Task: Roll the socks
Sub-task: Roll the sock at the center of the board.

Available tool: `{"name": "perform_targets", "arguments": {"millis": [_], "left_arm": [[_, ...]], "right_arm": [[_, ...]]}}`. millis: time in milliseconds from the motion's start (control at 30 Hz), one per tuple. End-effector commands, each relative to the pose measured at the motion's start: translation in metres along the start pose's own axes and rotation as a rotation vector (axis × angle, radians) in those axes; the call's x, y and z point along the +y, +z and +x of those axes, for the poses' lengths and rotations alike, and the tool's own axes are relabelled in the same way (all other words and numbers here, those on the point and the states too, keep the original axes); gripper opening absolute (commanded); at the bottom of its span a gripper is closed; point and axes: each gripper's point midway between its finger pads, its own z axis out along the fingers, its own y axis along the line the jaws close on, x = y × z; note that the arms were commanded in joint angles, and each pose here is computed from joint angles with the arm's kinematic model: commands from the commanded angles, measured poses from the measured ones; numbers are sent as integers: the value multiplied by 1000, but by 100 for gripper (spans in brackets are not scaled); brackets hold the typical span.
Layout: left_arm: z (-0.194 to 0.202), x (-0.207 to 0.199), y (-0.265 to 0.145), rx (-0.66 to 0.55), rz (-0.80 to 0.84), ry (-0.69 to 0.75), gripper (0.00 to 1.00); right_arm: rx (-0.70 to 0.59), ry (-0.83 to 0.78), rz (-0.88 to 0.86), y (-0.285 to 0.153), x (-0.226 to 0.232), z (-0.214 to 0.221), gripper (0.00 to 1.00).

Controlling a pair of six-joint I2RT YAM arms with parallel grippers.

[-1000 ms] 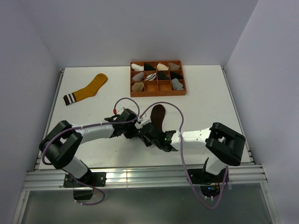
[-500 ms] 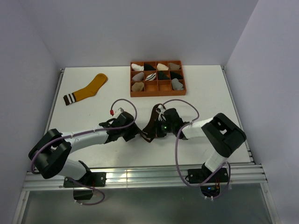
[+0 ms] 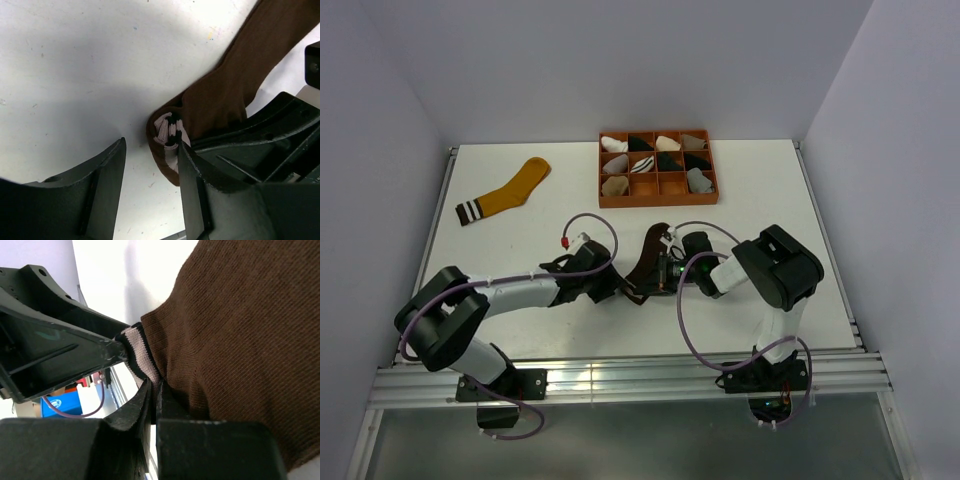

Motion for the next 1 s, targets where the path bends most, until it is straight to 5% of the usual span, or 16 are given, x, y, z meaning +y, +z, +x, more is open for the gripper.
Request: {"name": "perform_targets", "arguments": {"millis": [0, 200, 367, 567, 733, 967], "left_arm": [[-1, -14, 3, -3, 37, 8, 50], [1, -7, 13, 2, -1, 19, 43], [4, 4, 20, 14, -47, 27, 25], [6, 10, 19, 30, -84, 47, 5], [6, 9, 15, 40, -103, 70, 0], [7, 2, 12, 58, -95, 83, 0]], "right_arm": [[63, 99, 106, -4, -34, 27, 1], [60, 91, 129, -4, -39, 26, 2], [40, -6, 153, -10, -33, 19, 7], [-22, -206, 252, -22, -18, 7, 31], [-176, -439, 441, -41, -1, -16, 40], [-250, -715, 483, -44, 37, -13, 43]]}}
